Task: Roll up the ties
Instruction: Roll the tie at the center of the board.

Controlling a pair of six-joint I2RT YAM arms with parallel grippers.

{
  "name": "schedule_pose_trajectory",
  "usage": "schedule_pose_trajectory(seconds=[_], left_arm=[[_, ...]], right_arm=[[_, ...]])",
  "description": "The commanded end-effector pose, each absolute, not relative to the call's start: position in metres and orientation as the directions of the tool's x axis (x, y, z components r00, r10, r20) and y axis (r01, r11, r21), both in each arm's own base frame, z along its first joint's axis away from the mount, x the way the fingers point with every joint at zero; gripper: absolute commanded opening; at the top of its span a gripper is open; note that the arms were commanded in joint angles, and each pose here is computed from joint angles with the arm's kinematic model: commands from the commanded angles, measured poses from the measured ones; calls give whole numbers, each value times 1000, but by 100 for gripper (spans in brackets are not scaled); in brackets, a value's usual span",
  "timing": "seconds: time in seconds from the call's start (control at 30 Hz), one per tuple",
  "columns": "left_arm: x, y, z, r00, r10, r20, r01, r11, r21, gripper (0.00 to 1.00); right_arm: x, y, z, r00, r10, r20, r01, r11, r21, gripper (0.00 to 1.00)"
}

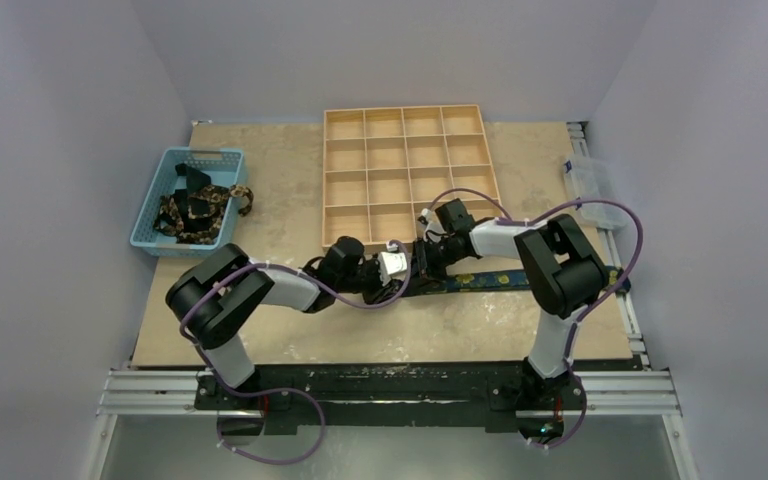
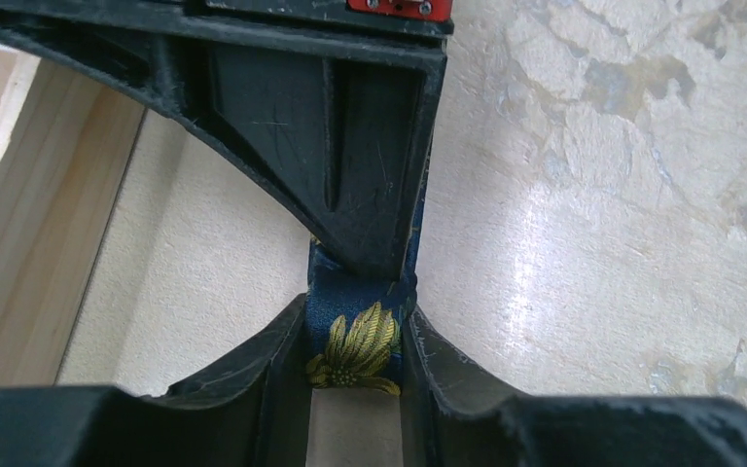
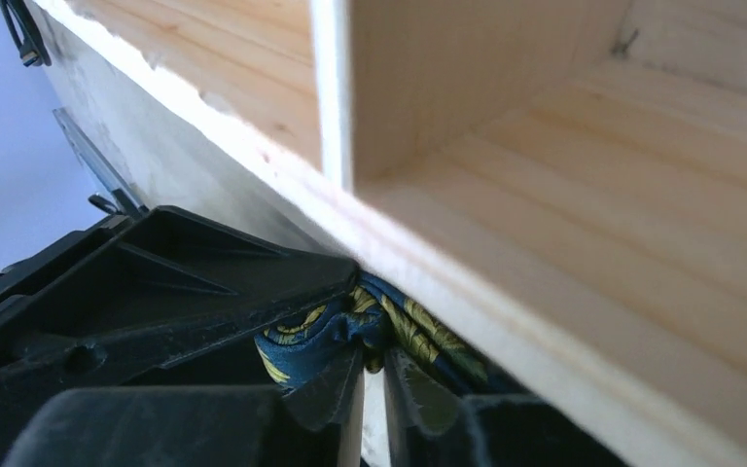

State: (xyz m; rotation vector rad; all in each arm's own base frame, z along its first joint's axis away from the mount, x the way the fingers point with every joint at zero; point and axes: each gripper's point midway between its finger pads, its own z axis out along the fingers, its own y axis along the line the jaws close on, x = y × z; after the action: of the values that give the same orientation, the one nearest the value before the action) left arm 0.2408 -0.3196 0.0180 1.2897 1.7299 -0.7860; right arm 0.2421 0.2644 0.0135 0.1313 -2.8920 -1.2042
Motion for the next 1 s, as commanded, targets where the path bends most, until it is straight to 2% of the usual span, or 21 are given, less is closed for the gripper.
schedule_pose_trajectory(seconds=[0.0, 0.07, 0.13, 0.3, 0.53, 0.63, 0.77, 0.87, 0.97], left_arm=[[229, -295, -4, -166, 628, -760, 967, 253, -2, 16], [228, -291, -5, -173, 650, -740, 967, 255, -2, 16], [227, -289, -5, -187, 664, -724, 966, 256, -14, 16], [225, -291, -6, -221, 673, -705, 961, 275, -39, 16], [225, -294, -5, -242, 679, -693, 955, 293, -47, 22], [226, -296, -5, -242, 677, -695, 954, 295, -45, 23], [226, -298, -5, -242, 676, -696, 955, 293, -47, 25], [225, -300, -2, -226, 661, -716, 960, 276, -48, 32], [221, -302, -1, -205, 641, -740, 967, 250, -51, 46]], right_arm=[[235, 239, 9, -999, -30, 14, -16, 798, 602, 22], [240, 244, 29, -999, -32, -26, -41, 776, 629, 30], [244, 248, 45, -998, -28, -62, -62, 752, 656, 34], [244, 269, 65, -998, 6, -68, -48, 657, 752, 36], [250, 291, 58, -998, -12, -55, -50, 638, 768, 38], [252, 291, 49, -999, -28, -47, -53, 659, 750, 29], [246, 281, 34, -998, -58, -31, -62, 699, 713, 0], [240, 266, 21, -998, -55, -4, -44, 736, 676, 0], [234, 252, 8, -999, -41, 24, -16, 766, 643, 0]])
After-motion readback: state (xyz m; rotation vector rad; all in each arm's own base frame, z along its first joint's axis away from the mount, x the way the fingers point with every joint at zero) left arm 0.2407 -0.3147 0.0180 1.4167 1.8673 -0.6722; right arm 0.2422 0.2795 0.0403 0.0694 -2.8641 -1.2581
